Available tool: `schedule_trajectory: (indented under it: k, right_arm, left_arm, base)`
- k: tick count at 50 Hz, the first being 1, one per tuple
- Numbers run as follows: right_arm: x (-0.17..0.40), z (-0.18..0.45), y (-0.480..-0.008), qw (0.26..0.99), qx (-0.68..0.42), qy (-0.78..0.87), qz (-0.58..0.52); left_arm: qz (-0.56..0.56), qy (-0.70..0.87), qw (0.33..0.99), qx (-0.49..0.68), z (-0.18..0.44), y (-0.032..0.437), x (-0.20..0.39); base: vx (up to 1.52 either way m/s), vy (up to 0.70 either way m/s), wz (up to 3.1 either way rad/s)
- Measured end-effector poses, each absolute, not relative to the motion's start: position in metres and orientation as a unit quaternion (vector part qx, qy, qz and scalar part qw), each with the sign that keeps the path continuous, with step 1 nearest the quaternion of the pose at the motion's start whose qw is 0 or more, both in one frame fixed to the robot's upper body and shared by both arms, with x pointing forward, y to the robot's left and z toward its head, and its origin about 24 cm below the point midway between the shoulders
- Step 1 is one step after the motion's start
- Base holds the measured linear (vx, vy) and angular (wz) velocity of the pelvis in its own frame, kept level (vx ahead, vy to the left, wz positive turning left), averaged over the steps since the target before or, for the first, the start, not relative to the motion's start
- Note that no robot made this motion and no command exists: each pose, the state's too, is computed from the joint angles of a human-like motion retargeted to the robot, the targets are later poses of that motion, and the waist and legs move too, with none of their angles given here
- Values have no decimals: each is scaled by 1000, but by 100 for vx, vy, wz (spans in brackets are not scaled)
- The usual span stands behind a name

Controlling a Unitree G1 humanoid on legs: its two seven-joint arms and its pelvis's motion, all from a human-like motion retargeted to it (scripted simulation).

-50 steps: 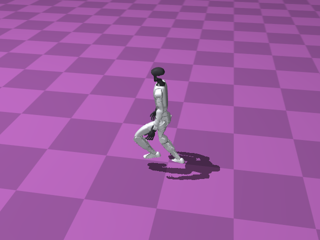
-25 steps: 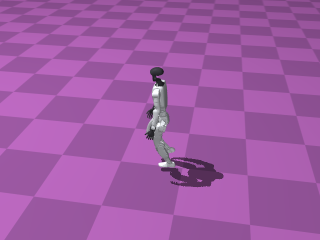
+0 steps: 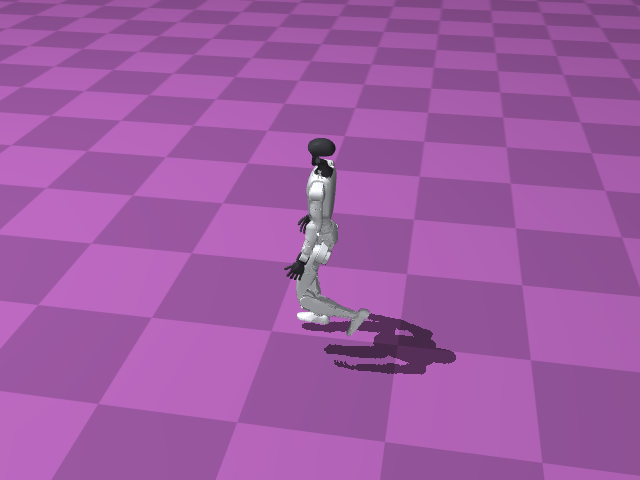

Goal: Walk

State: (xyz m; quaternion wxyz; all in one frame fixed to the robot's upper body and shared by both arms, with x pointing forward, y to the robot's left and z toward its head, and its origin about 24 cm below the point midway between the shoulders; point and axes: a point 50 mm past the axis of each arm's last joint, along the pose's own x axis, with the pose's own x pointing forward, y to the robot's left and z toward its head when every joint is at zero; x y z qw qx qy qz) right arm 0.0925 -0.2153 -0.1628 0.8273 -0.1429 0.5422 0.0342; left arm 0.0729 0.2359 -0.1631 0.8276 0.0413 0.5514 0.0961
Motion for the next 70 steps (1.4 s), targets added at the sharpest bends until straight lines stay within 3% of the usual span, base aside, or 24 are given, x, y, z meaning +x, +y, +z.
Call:
schedule_trajectory:
  k: [15, 25, 52, 70]
  right_arm:
    - [106, -157, -215, 854, -118, 507, 4]
    - [81, -165, -211, 829, -119, 546, 10]
    - [110, -152, -243, 847, -91, 517, -80]
    - [72, -167, -224, 808, -99, 581, 0]
  left_arm:
    - [152, 530, 834, -18, -160, 243, 74]
    - [221, 543, 808, -59, -161, 256, 49]
    - [70, 546, 835, 18, -166, 212, 79]
    - [103, 535, 839, 7, -160, 233, 92]
  base:
    - [53, -7, -17]
    - [61, 15, -39]
    - [40, 1, 2]
    - [38, -13, -31]
